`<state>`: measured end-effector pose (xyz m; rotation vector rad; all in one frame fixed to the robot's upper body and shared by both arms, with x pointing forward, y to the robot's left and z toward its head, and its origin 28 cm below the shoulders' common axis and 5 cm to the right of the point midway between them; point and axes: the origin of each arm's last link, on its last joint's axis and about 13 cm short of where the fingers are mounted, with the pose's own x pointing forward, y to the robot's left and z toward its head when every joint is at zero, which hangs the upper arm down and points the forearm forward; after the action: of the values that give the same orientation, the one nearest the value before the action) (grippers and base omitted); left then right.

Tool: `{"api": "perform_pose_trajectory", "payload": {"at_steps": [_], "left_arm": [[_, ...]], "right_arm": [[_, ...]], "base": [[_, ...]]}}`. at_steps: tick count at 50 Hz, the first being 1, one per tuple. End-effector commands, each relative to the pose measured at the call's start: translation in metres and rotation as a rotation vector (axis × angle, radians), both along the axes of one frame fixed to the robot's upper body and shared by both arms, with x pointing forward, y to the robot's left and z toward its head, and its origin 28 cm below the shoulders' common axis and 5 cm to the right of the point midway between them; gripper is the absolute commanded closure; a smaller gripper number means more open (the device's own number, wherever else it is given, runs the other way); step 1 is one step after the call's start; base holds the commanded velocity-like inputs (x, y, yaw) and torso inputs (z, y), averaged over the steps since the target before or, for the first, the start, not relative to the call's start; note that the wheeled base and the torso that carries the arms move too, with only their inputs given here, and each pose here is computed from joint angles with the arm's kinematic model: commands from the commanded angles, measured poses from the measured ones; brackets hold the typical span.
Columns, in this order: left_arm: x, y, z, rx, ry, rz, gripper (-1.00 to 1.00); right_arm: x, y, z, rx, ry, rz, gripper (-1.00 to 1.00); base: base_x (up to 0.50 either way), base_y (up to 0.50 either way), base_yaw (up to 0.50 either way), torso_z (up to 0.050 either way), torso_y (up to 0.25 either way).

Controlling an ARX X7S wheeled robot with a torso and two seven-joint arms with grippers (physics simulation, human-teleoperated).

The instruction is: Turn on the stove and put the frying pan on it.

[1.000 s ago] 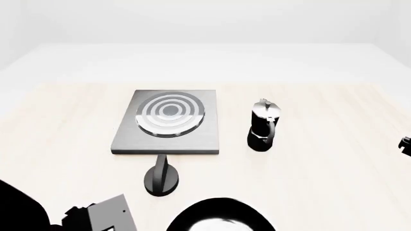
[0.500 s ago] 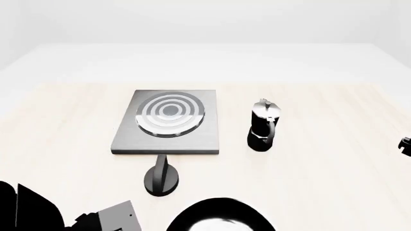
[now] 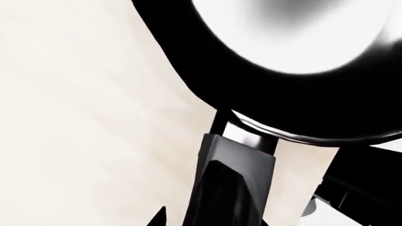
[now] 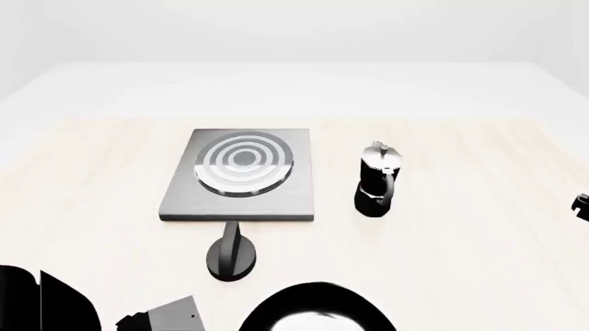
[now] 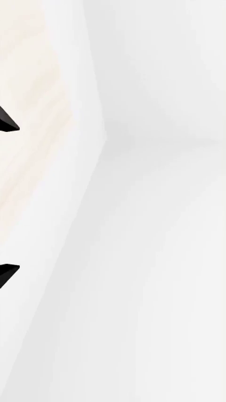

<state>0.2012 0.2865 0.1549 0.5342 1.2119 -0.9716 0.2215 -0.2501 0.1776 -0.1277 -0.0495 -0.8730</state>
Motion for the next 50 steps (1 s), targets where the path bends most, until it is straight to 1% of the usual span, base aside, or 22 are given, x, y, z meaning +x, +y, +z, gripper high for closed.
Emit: {"api": "perform_pose_trajectory", "payload": {"at_steps": [1, 6, 9, 13, 14, 16, 17, 18, 20, 22, 29, 32, 37, 38, 40, 41, 42, 44, 45, 47, 49, 50], "left_arm": [[0.0, 0.001, -0.001, 0.016, -0.013, -0.003, 1.0], [-0.002, 0.0, 0.001, 0.023, -0.019, -0.019, 1.0], [-0.004, -0.002, 0.007, 0.035, -0.035, -0.068, 1.0], [-0.01, -0.009, 0.03, -0.002, -0.096, -0.165, 1.0], [-0.014, -0.012, 0.041, -0.008, -0.118, -0.196, 1.0], [-0.018, -0.015, 0.053, -0.042, -0.15, -0.218, 1.0], [-0.021, -0.016, 0.057, -0.04, -0.15, -0.231, 1.0], [-0.026, -0.018, 0.066, -0.065, -0.171, -0.248, 1.0], [-0.03, -0.019, 0.075, -0.068, -0.199, -0.239, 1.0], [-0.036, -0.019, 0.086, -0.078, -0.223, -0.257, 1.0], [-0.049, -0.018, 0.108, -0.086, -0.247, -0.284, 1.0], [-0.052, -0.017, 0.111, -0.083, -0.253, -0.28, 1.0], [-0.053, -0.015, 0.123, -0.104, -0.29, -0.226, 1.0], [-0.053, -0.015, 0.125, -0.123, -0.301, -0.216, 1.0], [-0.054, -0.013, 0.13, -0.133, -0.317, -0.191, 1.0], [-0.055, -0.012, 0.137, -0.171, -0.339, -0.156, 1.0], [-0.055, -0.011, 0.139, -0.172, -0.347, -0.152, 1.0], [-0.056, -0.009, 0.145, -0.21, -0.377, -0.142, 1.0], [-0.058, -0.008, 0.151, -0.249, -0.406, -0.132, 1.0], [-0.06, -0.006, 0.154, -0.237, -0.414, -0.125, 1.0], [-0.06, -0.002, 0.158, -0.271, -0.448, -0.086, 1.0], [-0.06, -0.001, 0.16, -0.272, -0.465, -0.066, 1.0]], "right_arm": [[0.0, 0.0, 0.002, -0.001, -0.006, -0.001, -1.0], [-0.001, 0.0, 0.002, 0.0, -0.009, -0.004, -1.0], [-0.002, 0.0, 0.002, 0.003, -0.011, -0.006, -1.0], [-0.001, -0.001, 0.001, 0.005, -0.012, -0.009, -1.0], [-0.001, -0.001, 0.002, 0.004, -0.013, -0.008, -1.0], [-0.002, 0.0, 0.002, 0.003, -0.015, -0.007, -1.0], [-0.001, 0.0, 0.002, 0.004, -0.015, -0.006, -1.0], [-0.001, 0.0, 0.002, 0.003, -0.015, -0.005, -1.0], [-0.001, 0.0, 0.002, 0.002, -0.015, -0.004, -1.0], [-0.001, 0.001, 0.003, 0.002, -0.017, -0.002, -1.0], [0.0, 0.001, 0.006, -0.001, -0.02, 0.001, -1.0], [0.0, 0.002, 0.006, -0.002, -0.02, 0.002, -1.0], [0.001, 0.002, 0.005, -0.004, -0.016, 0.005, -1.0], [0.001, 0.002, 0.005, -0.004, -0.016, 0.004, -1.0], [0.001, 0.002, 0.005, -0.004, -0.015, 0.004, -1.0], [0.0, 0.002, 0.005, -0.006, -0.015, 0.004, -1.0], [0.0, 0.001, 0.005, -0.006, -0.014, 0.004, -1.0], [0.0, 0.001, 0.005, -0.005, -0.014, 0.002, -1.0], [0.0, 0.001, 0.004, -0.004, -0.014, 0.003, -1.0], [0.0, 0.001, 0.004, -0.003, -0.013, 0.002, -1.0], [0.0, 0.001, 0.003, -0.003, -0.011, 0.004, -1.0], [0.0, 0.001, 0.003, -0.003, -0.011, 0.004, -1.0]], "base": [[0.0, 0.0, 0.0, 0.0, 0.0], [0.0, 0.0, 0.0, 0.0, 0.0], [0.0, 0.0, 0.0, 0.0, 0.0], [0.0, 0.0, 0.0, 0.0, 0.0], [0.0, 0.0, 0.0, 0.0, 0.0], [0.0, 0.0, 0.0, 0.0, 0.0], [0.0, 0.0, 0.0, 0.0, 0.0], [0.0, 0.0, 0.0, 0.0, 0.0], [0.0, 0.0, 0.0, 0.0, 0.0], [0.0, 0.0, 0.0, 0.0, 0.0], [0.0, 0.0, 0.0, 0.0, 0.0], [0.0, 0.0, 0.0, 0.0, 0.0], [0.0, 0.0, 0.0, 0.0, 0.0], [0.0, 0.0, 0.0, 0.0, 0.0], [0.0, 0.0, 0.0, 0.0, 0.0], [0.0, 0.0, 0.0, 0.0, 0.0], [0.0, 0.0, 0.0, 0.0, 0.0], [0.0, 0.0, 0.0, 0.0, 0.0], [0.0, 0.0, 0.0, 0.0, 0.0], [0.0, 0.0, 0.0, 0.0, 0.0], [0.0, 0.0, 0.0, 0.0, 0.0], [0.0, 0.0, 0.0, 0.0, 0.0]]}}
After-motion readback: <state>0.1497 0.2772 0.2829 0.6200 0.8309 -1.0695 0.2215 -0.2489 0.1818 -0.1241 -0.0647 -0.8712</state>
